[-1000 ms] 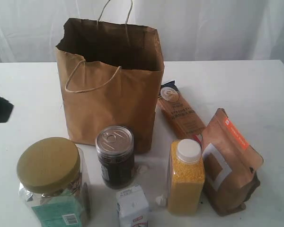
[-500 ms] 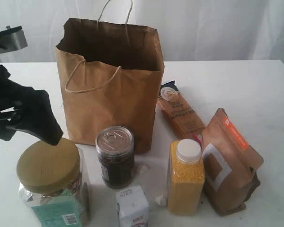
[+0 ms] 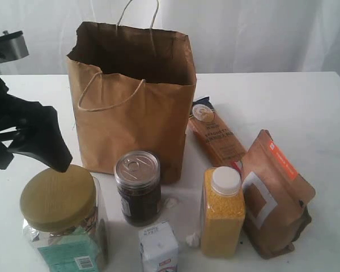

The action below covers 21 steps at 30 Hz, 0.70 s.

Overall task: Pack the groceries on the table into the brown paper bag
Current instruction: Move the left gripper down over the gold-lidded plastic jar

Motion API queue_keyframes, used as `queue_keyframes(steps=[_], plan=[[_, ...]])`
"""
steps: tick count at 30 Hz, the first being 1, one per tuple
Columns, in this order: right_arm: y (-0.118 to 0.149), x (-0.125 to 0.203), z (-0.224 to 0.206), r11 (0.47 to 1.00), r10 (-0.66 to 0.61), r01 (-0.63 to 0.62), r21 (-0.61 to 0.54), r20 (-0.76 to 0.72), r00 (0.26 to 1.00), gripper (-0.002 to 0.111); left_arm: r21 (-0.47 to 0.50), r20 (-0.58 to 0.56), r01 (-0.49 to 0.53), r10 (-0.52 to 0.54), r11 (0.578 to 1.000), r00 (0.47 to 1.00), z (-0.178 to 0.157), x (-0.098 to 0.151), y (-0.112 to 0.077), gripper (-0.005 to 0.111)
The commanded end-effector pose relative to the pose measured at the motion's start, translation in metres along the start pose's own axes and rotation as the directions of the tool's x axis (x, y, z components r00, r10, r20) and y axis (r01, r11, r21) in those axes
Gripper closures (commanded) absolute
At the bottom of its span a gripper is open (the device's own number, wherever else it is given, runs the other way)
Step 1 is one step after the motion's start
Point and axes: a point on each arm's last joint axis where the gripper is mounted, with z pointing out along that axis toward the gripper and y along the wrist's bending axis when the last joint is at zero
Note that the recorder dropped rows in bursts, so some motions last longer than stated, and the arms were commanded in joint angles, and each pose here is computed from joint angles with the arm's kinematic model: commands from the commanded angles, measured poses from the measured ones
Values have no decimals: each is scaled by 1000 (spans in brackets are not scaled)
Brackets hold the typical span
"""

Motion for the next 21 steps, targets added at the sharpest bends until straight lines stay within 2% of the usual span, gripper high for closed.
queue_keyframes(steps=[1, 10, 14, 17, 21], plan=[[0, 1, 0, 1000, -4, 4, 3, 8, 1000, 108, 3, -11, 27, -27, 1000, 1000, -1, 1, -2, 2], [0, 1, 0, 1000, -4, 4, 3, 8, 1000, 108, -10, -26, 19, -19, 1000, 999, 1, 2, -2, 2], [0, 1, 0, 1000, -4, 4, 3, 8, 1000, 108, -26, -55, -71, 69, 997, 996, 8, 6, -18, 1], [0, 1, 0, 1000, -4, 4, 3, 8, 1000, 108, -16, -88, -84, 82, 996, 993, 17, 6, -28, 1], [0, 1, 0, 1000, -4, 4, 3, 8, 1000, 108, -18, -141, -85, 81, 996, 987, 29, 4, -32, 1]])
